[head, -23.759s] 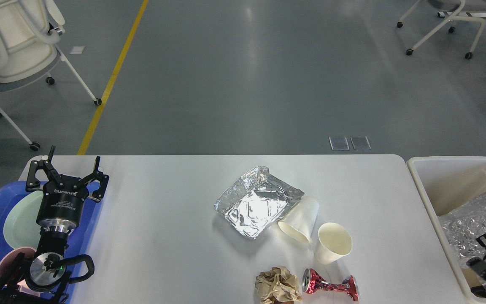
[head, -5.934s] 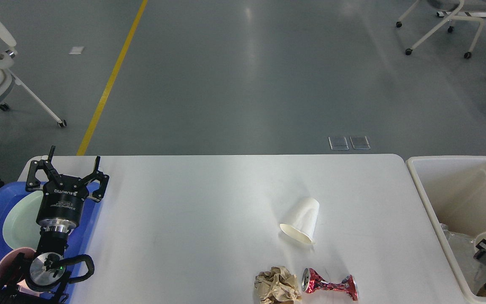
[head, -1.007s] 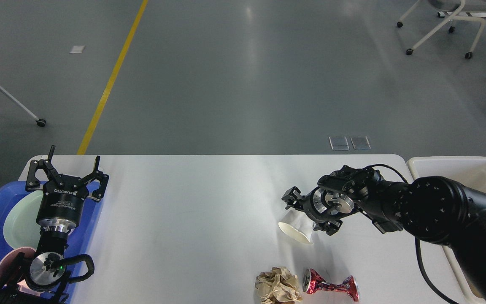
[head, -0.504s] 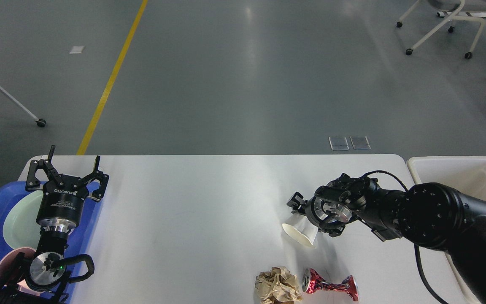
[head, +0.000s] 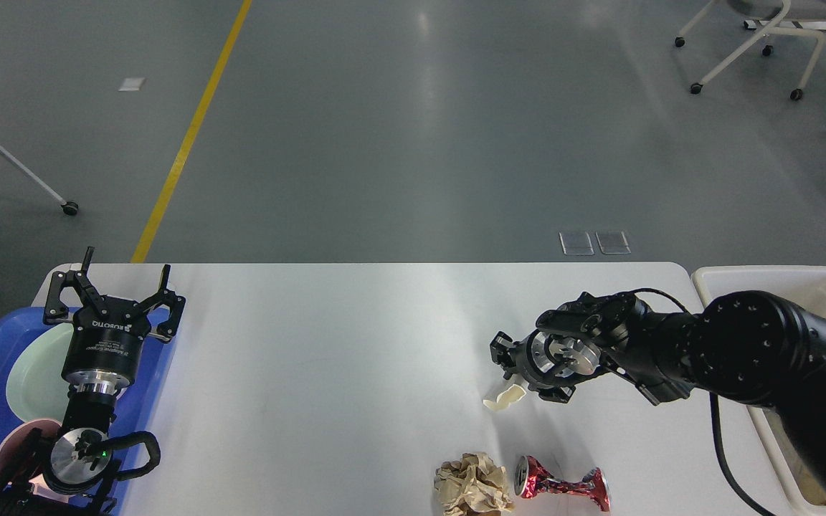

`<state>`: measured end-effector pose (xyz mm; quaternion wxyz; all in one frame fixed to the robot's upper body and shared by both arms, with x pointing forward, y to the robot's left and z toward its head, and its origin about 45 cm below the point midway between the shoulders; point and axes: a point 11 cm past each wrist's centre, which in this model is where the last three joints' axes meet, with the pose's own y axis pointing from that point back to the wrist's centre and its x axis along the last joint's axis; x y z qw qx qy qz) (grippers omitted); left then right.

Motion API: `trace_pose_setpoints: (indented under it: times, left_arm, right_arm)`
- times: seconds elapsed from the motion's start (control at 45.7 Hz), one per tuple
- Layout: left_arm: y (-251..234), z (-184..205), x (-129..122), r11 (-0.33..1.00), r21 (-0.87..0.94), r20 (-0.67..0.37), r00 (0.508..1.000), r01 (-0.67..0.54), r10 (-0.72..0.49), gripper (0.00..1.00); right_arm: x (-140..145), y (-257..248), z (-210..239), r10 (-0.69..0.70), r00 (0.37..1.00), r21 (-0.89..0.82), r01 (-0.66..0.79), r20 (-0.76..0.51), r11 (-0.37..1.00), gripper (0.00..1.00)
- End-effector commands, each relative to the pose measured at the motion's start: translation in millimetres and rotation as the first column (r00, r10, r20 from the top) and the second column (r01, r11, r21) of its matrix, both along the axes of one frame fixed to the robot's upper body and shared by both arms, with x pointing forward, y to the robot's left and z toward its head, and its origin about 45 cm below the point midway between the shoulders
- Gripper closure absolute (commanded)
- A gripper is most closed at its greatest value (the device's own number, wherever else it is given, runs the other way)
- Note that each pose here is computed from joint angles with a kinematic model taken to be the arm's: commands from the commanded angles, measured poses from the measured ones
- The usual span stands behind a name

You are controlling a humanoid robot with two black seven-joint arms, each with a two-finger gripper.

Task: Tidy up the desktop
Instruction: 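Lift the paper cup and carry it to the white bin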

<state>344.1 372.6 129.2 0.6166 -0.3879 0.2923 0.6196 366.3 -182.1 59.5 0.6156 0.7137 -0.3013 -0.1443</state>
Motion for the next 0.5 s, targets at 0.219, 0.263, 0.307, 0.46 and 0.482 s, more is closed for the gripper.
trace_pose_setpoints:
  times: [0.219,0.263,0.307,0.46,0.482]
  left_arm:
    - [-0.2,0.1,0.1,1.0,0.0,0.0,1.0,0.001,-0.001,0.04]
    - [-0.1,0.2,0.1,1.0,0.0,0.001,1.0,0.0,0.0,0.04]
    - [-0.1,0.2,0.1,1.0,0.0,0.001,1.0,0.0,0.0,0.04]
    - [-0.2,0.1,0.1,1.0,0.0,0.0,1.0,0.001,-0.001,0.04]
    - [0.2,-0.4,-0.1,1.0,0.0,-0.002,1.0,-0.001,0.001,0.04]
  right_arm:
    - [16.0,-29.9,78.1,0.047,0.999,-0.034,-0.046,0.007,0.998,0.91]
    - [17.1,-34.4,93.8,0.078,0.997,-0.056,-0.077,0.007,0.995,0.92]
    - [16.1,-39.7,109.8,0.117,0.993,-0.093,-0.116,0.007,0.989,0.94]
    - [-3.8,-42.3,172.0,0.287,0.957,-0.197,-0.288,-0.036,0.937,1.0]
    - [-6.1,-43.4,180.8,0.301,0.953,-0.202,-0.303,-0.042,0.931,1.0]
